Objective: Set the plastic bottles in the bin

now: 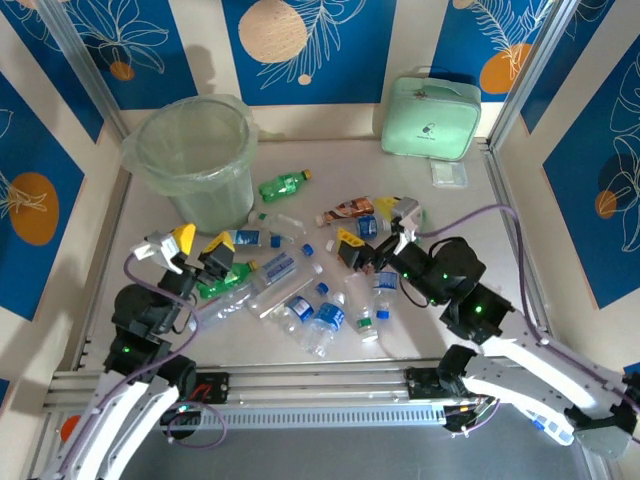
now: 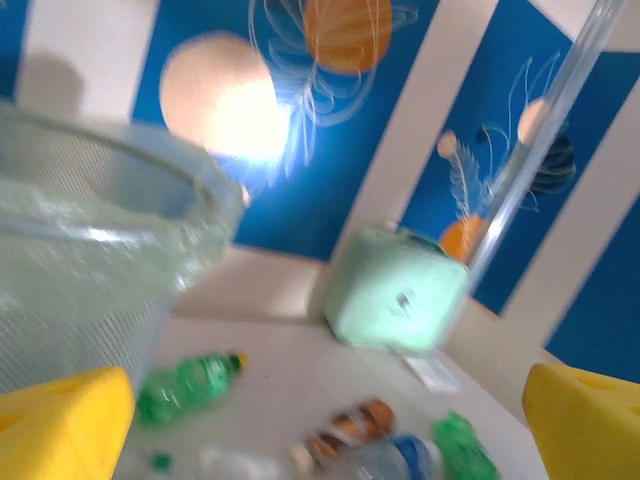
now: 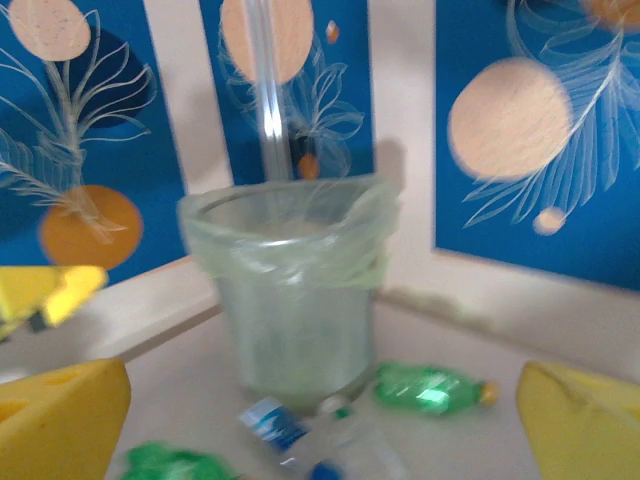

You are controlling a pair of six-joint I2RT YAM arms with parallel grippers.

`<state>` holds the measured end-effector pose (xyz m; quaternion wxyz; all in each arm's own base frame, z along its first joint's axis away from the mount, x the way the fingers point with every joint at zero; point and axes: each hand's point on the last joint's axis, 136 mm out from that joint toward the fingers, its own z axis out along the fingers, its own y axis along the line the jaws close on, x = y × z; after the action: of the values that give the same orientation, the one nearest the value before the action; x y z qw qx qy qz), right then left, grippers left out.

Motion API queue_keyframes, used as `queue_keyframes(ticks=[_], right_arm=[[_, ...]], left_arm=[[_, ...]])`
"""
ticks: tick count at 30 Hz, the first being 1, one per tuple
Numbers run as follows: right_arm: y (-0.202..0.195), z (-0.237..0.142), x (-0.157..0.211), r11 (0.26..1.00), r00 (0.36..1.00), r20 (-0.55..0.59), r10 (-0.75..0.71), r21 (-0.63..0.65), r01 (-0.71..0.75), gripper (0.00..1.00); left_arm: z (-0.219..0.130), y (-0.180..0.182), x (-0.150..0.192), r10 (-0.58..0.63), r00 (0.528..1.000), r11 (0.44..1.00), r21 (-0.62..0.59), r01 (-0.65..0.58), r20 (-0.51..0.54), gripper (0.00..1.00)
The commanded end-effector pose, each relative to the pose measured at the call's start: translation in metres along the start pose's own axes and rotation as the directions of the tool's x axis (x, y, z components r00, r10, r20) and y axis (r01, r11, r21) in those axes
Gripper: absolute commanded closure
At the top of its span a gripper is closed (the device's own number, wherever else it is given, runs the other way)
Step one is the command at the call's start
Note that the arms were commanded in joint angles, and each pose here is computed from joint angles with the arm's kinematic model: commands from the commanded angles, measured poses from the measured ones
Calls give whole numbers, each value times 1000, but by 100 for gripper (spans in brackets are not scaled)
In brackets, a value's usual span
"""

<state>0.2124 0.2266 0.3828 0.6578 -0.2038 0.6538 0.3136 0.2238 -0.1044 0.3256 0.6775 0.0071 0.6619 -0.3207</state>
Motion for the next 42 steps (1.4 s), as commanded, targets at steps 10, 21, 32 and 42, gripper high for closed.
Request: queue_keyframes(ticks=[10, 21, 32, 42], right_arm=[[-82, -66, 168, 771, 692, -504, 517, 625, -121, 1], [-116, -91, 248, 656, 641, -515, 569, 754, 24, 15], [-129, -52, 298, 655, 463, -542, 701, 747, -117, 22], [-142, -47, 318, 626, 465, -534, 706, 777, -59, 35]], left_arm=[[-20, 23, 133, -441, 696, 894, -345, 286, -566, 1], [9, 58, 162, -433, 690, 853, -512, 105, -579, 0], [23, 42, 196, -361, 687, 919, -364, 149, -631, 5], [26, 38, 212, -363, 652, 922, -358, 148, -665, 5]])
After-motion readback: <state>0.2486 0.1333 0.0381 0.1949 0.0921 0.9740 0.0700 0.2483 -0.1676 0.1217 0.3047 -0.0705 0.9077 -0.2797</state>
